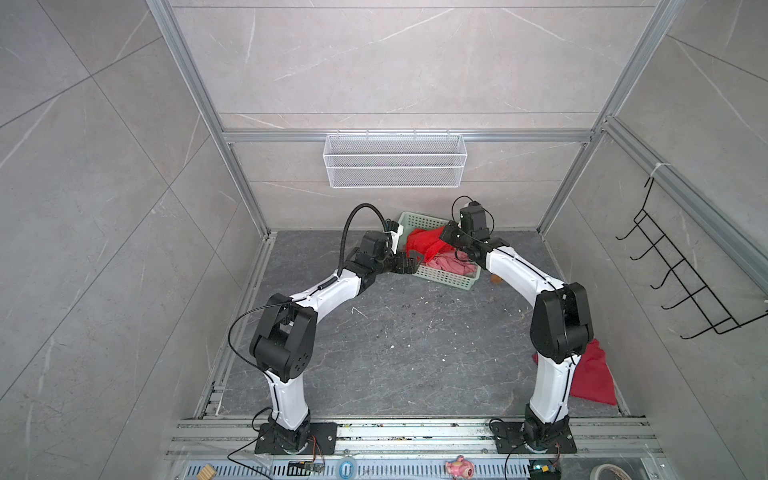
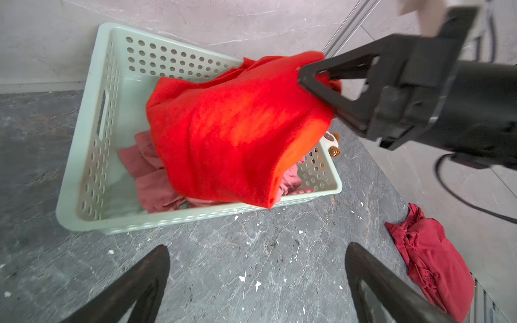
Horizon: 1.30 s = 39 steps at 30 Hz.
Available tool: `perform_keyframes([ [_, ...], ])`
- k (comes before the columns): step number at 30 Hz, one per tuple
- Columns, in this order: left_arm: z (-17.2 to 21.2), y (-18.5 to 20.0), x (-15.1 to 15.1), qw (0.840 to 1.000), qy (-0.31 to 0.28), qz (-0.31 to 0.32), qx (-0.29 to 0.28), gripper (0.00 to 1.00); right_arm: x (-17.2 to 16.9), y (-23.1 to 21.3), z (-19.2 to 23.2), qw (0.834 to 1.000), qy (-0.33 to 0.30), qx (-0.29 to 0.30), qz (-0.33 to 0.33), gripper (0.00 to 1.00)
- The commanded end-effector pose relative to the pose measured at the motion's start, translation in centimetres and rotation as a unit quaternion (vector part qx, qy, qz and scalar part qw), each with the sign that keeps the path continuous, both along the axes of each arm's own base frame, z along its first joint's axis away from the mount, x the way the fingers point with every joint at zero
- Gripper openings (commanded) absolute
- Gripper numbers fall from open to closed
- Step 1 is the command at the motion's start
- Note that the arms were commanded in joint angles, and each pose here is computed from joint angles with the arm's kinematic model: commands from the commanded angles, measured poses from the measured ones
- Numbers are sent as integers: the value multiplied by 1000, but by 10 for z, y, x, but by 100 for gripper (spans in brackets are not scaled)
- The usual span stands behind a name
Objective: Fold and stack the t-shirts
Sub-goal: 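Grasp the red t-shirt with both grippers and lift it from the basket, then lower the red t-shirt onto the floor nearer the robot and release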
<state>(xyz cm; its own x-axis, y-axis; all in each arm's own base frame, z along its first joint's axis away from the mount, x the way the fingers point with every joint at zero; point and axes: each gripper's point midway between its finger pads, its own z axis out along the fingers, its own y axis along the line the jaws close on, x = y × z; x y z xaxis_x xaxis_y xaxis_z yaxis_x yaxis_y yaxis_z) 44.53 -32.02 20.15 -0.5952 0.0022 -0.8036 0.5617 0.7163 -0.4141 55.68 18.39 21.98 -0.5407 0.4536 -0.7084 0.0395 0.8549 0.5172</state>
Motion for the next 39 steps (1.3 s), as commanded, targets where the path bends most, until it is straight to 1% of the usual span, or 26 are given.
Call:
perform_keyframes([
  [1,39,7,-4,999,-53,5,-3,100,-16,20,69,995,-87,-10,42,0],
  [2,40,8,-5,999,-54,6,-1,99,-19,23,77,994,-96,-12,48,0],
  [6,53,18,-13,997,-70,14,-2,97,-45,45,136,983,-155,-19,95,0],
  [12,82,53,-30,993,-106,52,-12,96,-105,95,212,955,-230,-24,185,0],
  [17,107,94,-57,984,-148,99,2,96,-155,126,256,928,-268,19,258,0],
  [19,119,110,-70,979,-167,120,5,96,-177,139,271,913,-283,38,292,0],
  [20,124,118,-77,976,-176,128,6,96,-185,143,276,908,-286,48,301,0],
  [21,129,125,-84,973,-183,138,7,96,-188,145,276,908,-282,56,305,0],
  [23,136,137,-95,970,-192,150,9,96,-190,145,266,915,-258,77,301,0],
  [25,142,147,-106,967,-198,162,12,96,-187,145,246,924,-227,86,294,0],
  [26,141,152,-111,966,-197,166,16,96,-183,144,223,935,-194,86,283,0],
  [28,138,160,-118,965,-190,176,25,96,-179,142,181,950,-135,80,269,0],
  [30,130,166,-124,966,-178,185,32,96,-177,136,119,966,-50,67,244,0],
  [31,125,170,-125,966,-171,192,36,95,-179,133,91,971,-11,62,232,0],
  [32,118,174,-126,965,-162,200,43,96,-181,131,61,973,29,57,223,6],
  [33,111,177,-124,965,-153,209,49,96,-184,127,32,974,63,44,215,27],
  [34,105,178,-124,964,-146,214,54,96,-186,121,11,975,90,30,202,43],
  [35,97,178,-121,965,-135,215,61,96,-187,114,-7,976,110,10,189,50],
  [36,90,177,-119,966,-125,216,66,96,-186,106,-20,977,118,-11,175,53],
  [39,67,168,-112,972,-86,202,78,95,-185,97,-23,980,110,-33,164,55],
])
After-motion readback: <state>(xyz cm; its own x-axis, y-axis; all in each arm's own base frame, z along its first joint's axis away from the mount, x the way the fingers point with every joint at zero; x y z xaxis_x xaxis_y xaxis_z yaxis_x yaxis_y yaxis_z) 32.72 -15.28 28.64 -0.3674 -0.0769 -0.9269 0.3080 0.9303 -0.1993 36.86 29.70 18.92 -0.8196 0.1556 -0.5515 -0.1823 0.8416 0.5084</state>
